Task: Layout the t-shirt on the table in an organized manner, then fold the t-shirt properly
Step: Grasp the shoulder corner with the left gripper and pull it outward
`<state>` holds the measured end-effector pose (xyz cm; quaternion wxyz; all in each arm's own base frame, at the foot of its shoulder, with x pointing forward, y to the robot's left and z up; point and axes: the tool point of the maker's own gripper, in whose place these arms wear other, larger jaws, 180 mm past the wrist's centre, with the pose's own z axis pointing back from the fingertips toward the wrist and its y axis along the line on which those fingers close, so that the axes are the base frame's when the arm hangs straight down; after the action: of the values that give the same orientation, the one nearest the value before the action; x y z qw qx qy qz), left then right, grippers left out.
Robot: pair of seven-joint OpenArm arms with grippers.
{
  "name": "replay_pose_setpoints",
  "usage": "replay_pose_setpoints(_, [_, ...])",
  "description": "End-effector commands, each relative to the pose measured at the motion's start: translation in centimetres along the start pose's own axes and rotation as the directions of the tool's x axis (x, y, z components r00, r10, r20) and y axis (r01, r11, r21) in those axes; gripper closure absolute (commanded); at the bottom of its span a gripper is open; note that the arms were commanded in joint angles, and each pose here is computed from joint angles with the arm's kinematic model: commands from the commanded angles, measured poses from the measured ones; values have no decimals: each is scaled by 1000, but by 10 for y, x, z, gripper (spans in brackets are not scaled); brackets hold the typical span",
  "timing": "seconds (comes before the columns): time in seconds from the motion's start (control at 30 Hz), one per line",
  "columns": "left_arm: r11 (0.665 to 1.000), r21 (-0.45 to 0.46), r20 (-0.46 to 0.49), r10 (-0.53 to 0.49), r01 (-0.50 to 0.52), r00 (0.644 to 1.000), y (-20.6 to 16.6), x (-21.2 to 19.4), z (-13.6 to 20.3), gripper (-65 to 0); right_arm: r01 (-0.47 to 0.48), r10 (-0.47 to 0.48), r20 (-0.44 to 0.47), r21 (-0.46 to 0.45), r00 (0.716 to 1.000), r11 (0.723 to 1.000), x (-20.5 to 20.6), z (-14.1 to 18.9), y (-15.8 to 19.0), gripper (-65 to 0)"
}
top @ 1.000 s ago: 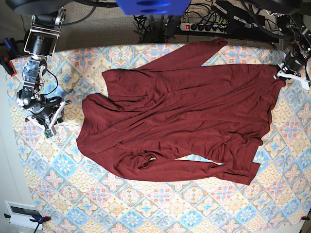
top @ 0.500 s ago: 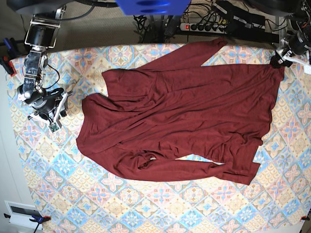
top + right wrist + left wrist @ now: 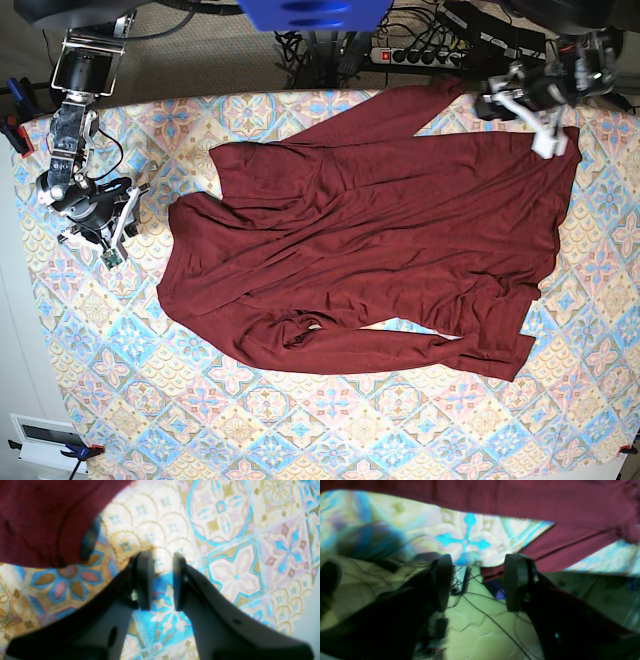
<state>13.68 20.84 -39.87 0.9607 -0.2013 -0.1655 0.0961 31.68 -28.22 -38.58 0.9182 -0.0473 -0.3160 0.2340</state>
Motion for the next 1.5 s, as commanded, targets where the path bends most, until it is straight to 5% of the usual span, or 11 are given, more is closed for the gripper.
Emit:
replay_pose_setpoints(0.0, [999, -16, -4, -45, 45, 999, -12, 1, -5, -315, -13, 14, 43, -30, 999, 999, 14, 7, -14, -133])
replay_pose_setpoints(0.2, [979, -36, -78, -201, 199, 976, -43, -7, -34, -315, -13, 14, 43, -30, 999, 999, 14, 7, -14, -133])
replay_pose_setpoints(0.57, [968, -113, -199, -243, 225, 949, -62, -41, -61, -301, -13, 14, 37, -30, 999, 999, 13, 7, -14, -133])
replay_pose_setpoints(0.67, [967, -115, -207, -247, 228, 947, -62, -43, -62, -221, -13, 14, 35, -30, 999, 999, 13, 7, -14, -133])
replay_pose_setpoints(0.8, [966, -115, -199, -250, 230, 948, -62, -41, -62, -18, -13, 14, 35, -30, 999, 999, 13, 7, -14, -133])
replay_pose_setpoints(0.9, [963, -120, -191, -260, 240, 946, -63, -39, -59, -2, -12, 13, 35, -31, 999, 999, 13, 7, -14, -133])
replay_pose_setpoints(1.13, [939, -91, -86, -340, 333, 936, -69, -16, -22, 0, -12, 13, 37, -31, 999, 999, 13, 7, -14, -133])
replay_pose_setpoints(1.47, [991, 2, 196, -132, 134, 972, -17, 67, 42, 0, -58, 58, 47, -11, 997, 998, 22, 6, -2, -133])
